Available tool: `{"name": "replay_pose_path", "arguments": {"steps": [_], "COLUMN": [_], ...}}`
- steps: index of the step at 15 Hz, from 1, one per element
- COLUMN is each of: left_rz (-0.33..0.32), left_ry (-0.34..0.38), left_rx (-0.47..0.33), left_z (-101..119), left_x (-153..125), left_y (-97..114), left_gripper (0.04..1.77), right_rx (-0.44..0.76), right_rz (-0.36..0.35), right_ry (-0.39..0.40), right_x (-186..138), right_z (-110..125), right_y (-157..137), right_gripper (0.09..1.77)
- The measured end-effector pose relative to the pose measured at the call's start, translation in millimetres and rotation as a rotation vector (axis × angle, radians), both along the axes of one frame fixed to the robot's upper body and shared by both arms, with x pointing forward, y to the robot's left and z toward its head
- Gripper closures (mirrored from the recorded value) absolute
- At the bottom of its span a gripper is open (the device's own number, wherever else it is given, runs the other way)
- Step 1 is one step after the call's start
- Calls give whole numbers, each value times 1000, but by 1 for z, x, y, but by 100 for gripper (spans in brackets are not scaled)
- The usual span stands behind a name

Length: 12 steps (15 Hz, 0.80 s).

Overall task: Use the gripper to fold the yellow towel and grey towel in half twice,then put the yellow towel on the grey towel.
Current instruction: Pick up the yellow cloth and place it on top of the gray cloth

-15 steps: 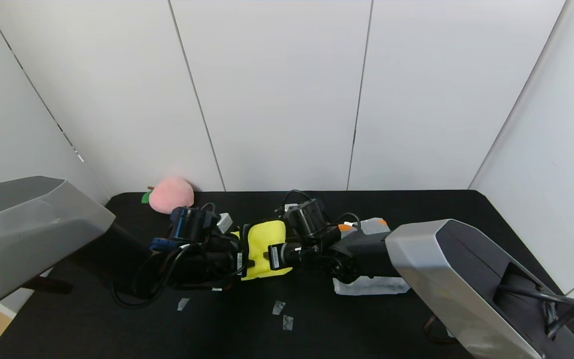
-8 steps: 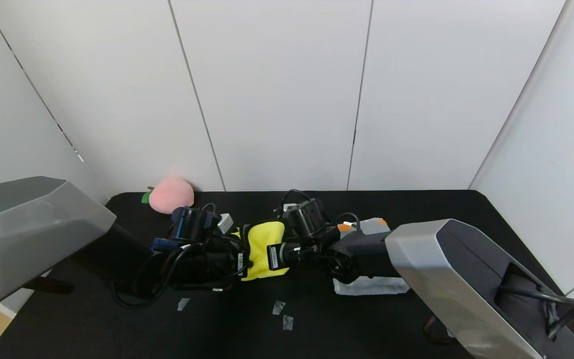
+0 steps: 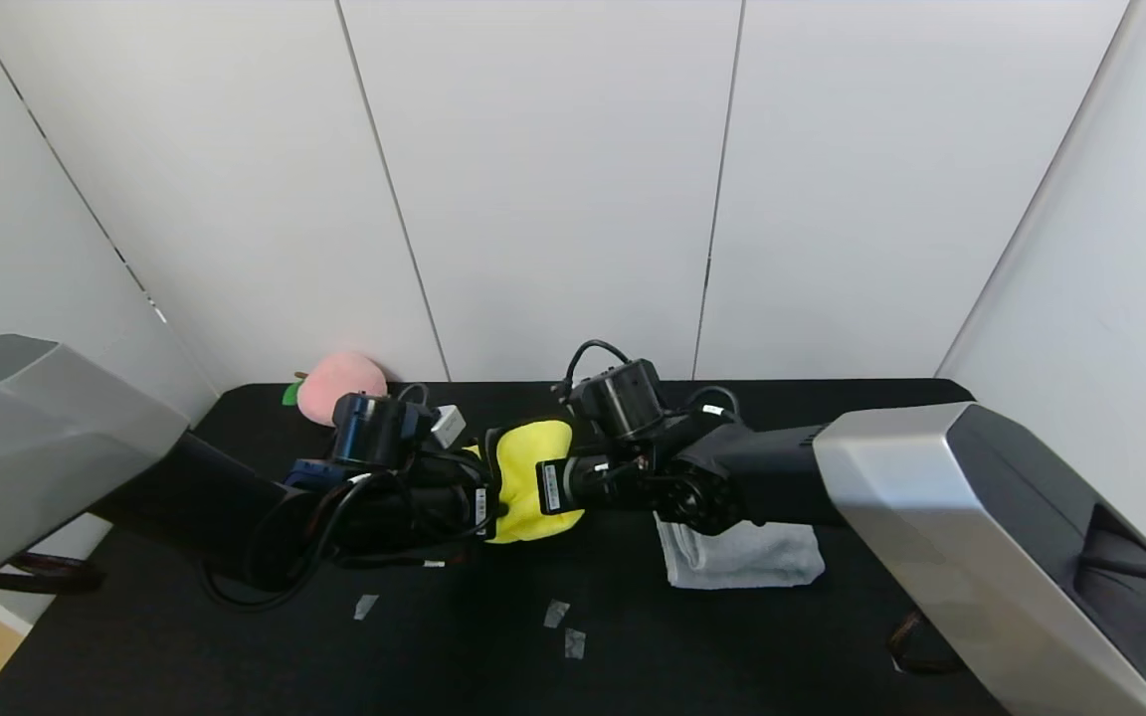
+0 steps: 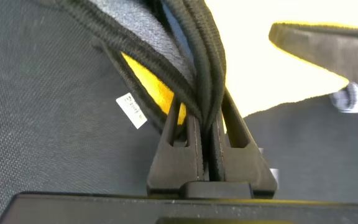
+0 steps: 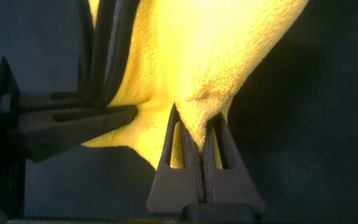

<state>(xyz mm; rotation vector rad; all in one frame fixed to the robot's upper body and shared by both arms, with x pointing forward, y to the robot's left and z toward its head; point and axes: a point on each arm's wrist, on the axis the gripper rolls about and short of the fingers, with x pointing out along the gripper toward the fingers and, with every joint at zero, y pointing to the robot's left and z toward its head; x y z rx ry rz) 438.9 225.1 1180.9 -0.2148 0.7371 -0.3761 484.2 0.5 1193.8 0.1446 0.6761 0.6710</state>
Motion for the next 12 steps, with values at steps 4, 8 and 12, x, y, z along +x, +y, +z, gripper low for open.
{"name": "replay_pose_path", "arguments": {"steps": [4,8,12], "left_rz": [-5,-48,-128], "left_ry": [-10,-65,-104], "left_rx": [68,105,117], "left_z": [37,77,111], "left_x": [-10,-20,-33], "left_y": [-14,-48,-93], "left_gripper": [163,163,163], "right_rx": [1,4,4], "right_rz": [-40,-99,-175], "right_ry": [-7,-21,-25], "right_x": [0,-5,-14], "right_z": [33,66,91], "right_y": [-26,-66,-114], "right_gripper": [174,174,174]}}
